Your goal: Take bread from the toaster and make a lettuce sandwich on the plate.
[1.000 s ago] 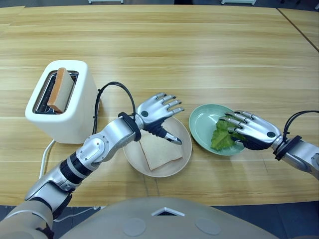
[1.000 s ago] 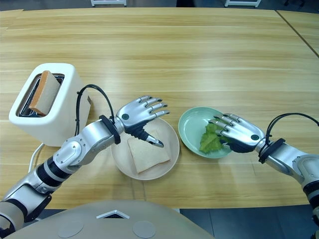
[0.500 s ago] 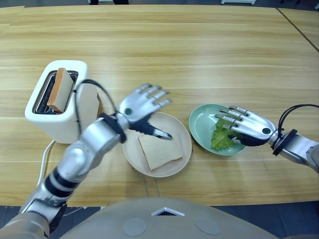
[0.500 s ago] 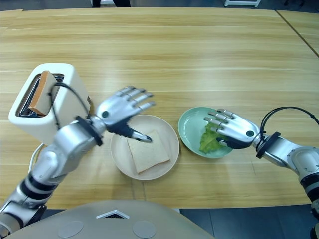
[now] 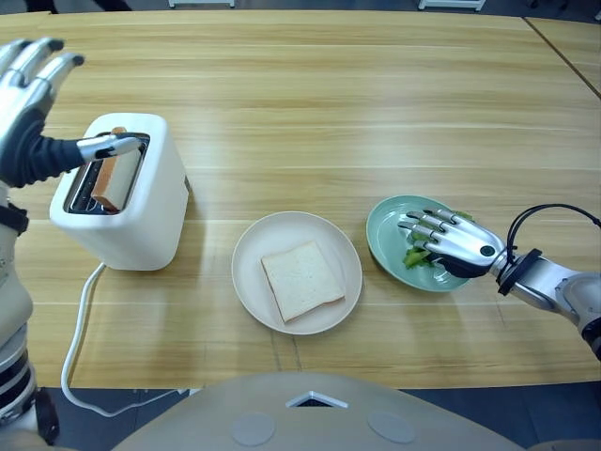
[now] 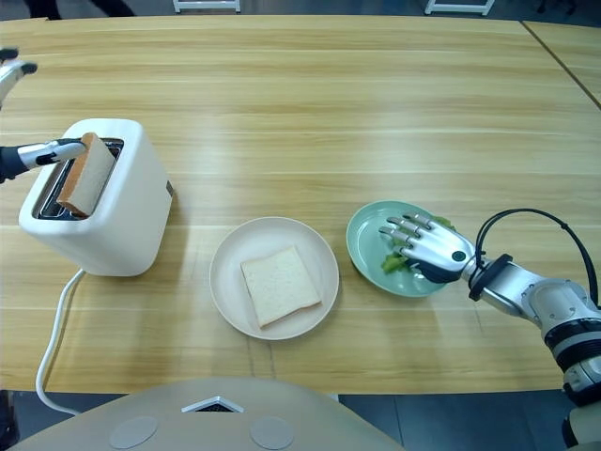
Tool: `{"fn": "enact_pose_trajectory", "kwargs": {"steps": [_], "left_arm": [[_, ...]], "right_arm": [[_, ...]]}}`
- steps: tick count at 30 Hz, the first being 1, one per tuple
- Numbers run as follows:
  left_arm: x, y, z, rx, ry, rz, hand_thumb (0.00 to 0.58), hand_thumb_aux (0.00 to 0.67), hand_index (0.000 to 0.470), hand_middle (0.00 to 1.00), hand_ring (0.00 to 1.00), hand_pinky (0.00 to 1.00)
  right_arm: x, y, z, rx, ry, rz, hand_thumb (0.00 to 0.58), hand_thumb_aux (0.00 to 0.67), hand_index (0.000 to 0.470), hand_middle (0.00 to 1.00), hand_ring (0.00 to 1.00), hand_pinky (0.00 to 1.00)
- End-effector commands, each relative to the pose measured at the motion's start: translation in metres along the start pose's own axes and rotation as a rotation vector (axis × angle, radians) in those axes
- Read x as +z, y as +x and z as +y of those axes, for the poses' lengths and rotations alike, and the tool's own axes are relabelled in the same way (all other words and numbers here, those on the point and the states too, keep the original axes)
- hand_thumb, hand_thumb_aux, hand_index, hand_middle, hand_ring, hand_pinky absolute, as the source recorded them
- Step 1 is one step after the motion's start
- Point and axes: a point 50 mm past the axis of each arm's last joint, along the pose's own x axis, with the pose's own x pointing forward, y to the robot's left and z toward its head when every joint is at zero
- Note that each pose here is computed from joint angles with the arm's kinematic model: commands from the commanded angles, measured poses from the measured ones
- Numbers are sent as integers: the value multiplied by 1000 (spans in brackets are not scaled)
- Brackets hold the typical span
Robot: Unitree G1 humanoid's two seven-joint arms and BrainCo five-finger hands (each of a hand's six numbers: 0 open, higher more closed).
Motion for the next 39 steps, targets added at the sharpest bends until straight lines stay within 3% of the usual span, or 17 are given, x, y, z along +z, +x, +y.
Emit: {"fn": "enact_pose_trajectory", "kwargs": {"steps": [1,5,14,15,16,17,18,19,20,30,32,33,34,35,36,38,39], "left_arm": [[-28,-3,-34,-186,29,128,0,0,0,0,0,0],[-22,5,-60,-285,-19,96,0,0,0,0,0,0],[1,30,-76,-359,-36,26,0,0,0,0,0,0],[2,33,-77,-356,-40,25,438,339,238,0,0,0],[2,36,-76,-345,-33,28,551,520,365,0,0,0],[4,38,-74,-322,-55,21,580,670,470,0,0,0],[5,41,-71,-288,-65,21,580,670,470,0,0,0],[7,43,-67,-262,-89,15,580,670,470,59,59,59],[8,44,-63,-227,-105,11,580,670,470,1000,1000,1000],[10,42,-3,93,-164,-45,580,670,470,1000,1000,1000],[12,39,8,140,-170,-67,580,670,470,1000,1000,1000],[14,39,12,156,-169,-78,580,670,470,1000,1000,1000],[14,37,17,173,-170,-87,580,670,470,1000,1000,1000],[14,35,22,190,-169,-93,580,670,470,1000,1000,1000],[13,33,28,212,-165,-99,580,670,470,1000,1000,1000],[13,31,36,243,-160,-113,580,670,470,1000,1000,1000],[13,30,38,249,-161,-125,580,670,470,1000,1000,1000]], "right_arm": [[6,3,-22,-126,69,-1,580,670,470,0,0,0],[18,5,-60,-288,128,0,580,670,470,0,0,0],[86,25,-121,-437,249,-173,580,670,470,0,0,0],[93,27,-123,-431,257,-200,580,670,470,0,0,0],[99,29,-124,-418,260,-226,580,670,470,0,0,0],[106,32,-124,-405,265,-254,580,670,470,0,0,0],[111,35,-124,-395,265,-276,580,670,470,0,0,0],[117,39,-124,-386,264,-296,580,670,470,0,0,0],[121,43,-123,-379,261,-310,580,670,470,0,0,0],[146,73,-117,-327,224,-376,580,670,470,0,0,0],[147,75,-114,-306,203,-375,572,594,417,0,0,0],[147,75,-111,-286,190,-371,514,444,311,0,0,0],[147,75,-107,-261,176,-373,357,255,179,0,0,0],[147,75,-104,-239,164,-374,322,223,157,0,0,0],[146,73,-103,-225,152,-373,79,47,33,0,0,0],[141,71,-104,-219,131,-363,0,0,0,0,0,0],[138,70,-105,-221,120,-355,0,0,0,0,0,0]]}}
